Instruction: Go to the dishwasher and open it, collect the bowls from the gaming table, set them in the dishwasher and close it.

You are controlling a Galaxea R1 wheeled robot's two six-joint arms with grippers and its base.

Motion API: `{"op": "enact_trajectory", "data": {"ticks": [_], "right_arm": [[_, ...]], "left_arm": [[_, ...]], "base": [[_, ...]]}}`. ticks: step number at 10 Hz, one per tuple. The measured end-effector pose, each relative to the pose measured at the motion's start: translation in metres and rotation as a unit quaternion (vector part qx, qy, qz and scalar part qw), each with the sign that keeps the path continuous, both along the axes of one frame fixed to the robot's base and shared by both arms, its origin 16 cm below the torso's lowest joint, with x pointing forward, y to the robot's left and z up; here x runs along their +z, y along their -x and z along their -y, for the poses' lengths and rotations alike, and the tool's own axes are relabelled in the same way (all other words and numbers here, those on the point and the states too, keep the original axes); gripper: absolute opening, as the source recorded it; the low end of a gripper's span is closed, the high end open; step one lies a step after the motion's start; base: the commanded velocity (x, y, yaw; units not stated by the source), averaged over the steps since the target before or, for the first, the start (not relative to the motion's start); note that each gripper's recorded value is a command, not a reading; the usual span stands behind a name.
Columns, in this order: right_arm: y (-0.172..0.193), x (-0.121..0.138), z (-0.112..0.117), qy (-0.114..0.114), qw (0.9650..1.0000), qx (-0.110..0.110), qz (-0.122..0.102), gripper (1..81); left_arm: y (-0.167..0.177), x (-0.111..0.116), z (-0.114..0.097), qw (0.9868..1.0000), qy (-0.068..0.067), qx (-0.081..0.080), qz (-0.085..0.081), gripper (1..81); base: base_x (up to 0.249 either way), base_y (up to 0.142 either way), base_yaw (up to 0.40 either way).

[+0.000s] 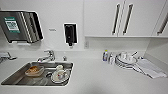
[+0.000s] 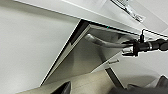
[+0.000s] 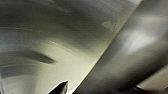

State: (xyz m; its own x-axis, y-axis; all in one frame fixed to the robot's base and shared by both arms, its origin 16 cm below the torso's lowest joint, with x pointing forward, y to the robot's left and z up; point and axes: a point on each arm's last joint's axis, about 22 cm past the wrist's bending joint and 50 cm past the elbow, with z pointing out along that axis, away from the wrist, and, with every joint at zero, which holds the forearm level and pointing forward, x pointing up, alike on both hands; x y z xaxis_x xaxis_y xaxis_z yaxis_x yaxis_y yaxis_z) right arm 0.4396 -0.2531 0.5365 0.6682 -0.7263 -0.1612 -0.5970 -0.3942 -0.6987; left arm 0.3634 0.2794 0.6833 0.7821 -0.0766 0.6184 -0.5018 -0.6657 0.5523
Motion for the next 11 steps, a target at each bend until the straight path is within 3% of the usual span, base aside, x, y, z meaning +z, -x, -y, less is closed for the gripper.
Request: {"op": "enact_trajectory", "data": {"ticks": [6, 9, 11], "right_arm": [[0.057, -0.033, -0.016, 0.004, 0.9983, 0.009, -0.058, 81.1], [0.052, -0.032, -0.023, 0.000, 0.9986, 0.010, -0.052, 81.1], [0.039, -0.032, -0.036, -0.011, 0.9993, 0.009, -0.035, 81.1]], "left_arm": [[0.008, -0.002, 0.000, 1.0000, -0.002, -0.002, -0.005, 81.1], [0.006, -0.001, 0.000, 1.0000, -0.001, -0.001, -0.003, 81.1], [0.002, 0.001, 0.002, 1.0000, 0.001, -0.001, 0.002, 81.1]], "base": [[-0.049, 0.000, 0.000], [-0.021, 0.000, 0.000], [-0.071, 0.000, 0.000]]}}
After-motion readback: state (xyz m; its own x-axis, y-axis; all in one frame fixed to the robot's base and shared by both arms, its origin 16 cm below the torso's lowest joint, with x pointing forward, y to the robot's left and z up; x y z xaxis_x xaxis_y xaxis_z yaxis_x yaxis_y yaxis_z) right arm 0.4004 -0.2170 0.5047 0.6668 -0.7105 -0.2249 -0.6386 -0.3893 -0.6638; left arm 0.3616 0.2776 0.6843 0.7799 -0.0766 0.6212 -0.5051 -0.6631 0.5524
